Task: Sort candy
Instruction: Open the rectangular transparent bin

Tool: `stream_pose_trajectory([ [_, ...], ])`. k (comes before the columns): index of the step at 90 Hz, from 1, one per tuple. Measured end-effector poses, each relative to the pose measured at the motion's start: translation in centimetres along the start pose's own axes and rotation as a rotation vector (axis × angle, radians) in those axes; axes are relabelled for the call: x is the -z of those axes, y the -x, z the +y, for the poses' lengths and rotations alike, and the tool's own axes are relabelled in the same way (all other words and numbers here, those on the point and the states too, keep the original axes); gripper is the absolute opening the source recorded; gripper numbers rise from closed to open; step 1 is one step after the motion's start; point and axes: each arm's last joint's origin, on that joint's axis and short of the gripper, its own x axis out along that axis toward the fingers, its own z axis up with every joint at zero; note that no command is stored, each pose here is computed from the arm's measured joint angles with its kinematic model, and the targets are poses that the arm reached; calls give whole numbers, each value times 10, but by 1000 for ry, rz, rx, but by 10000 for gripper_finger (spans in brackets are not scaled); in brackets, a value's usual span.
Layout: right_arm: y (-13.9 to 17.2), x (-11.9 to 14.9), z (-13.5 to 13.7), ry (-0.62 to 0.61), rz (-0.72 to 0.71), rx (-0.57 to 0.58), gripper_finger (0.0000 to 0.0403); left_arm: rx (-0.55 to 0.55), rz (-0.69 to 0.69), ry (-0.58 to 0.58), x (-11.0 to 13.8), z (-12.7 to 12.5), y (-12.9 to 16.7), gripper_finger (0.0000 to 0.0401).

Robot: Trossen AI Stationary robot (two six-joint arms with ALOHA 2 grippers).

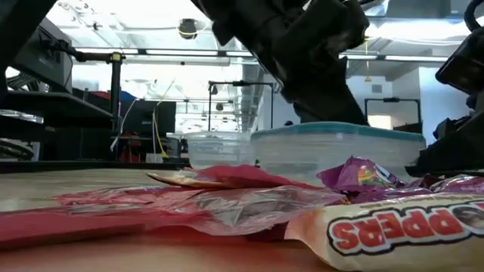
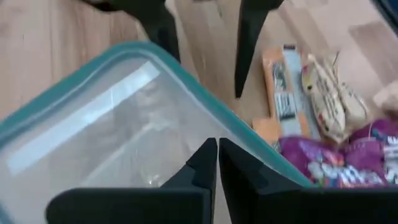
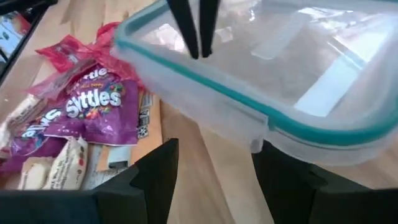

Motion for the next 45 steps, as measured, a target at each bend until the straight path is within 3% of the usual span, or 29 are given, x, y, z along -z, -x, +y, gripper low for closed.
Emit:
stream_pose_trajectory([
  [16, 1, 0, 1, 16, -6, -16, 191, -3, -1, -43, 15, 5, -6, 4],
  [34, 9, -10, 9, -1, -99, -234, 178, -28, -6, -10, 29, 20, -8, 4],
  [45, 12, -12, 7, 8, -135, -257, 160, -64, -5, 3, 34, 27, -9, 4],
])
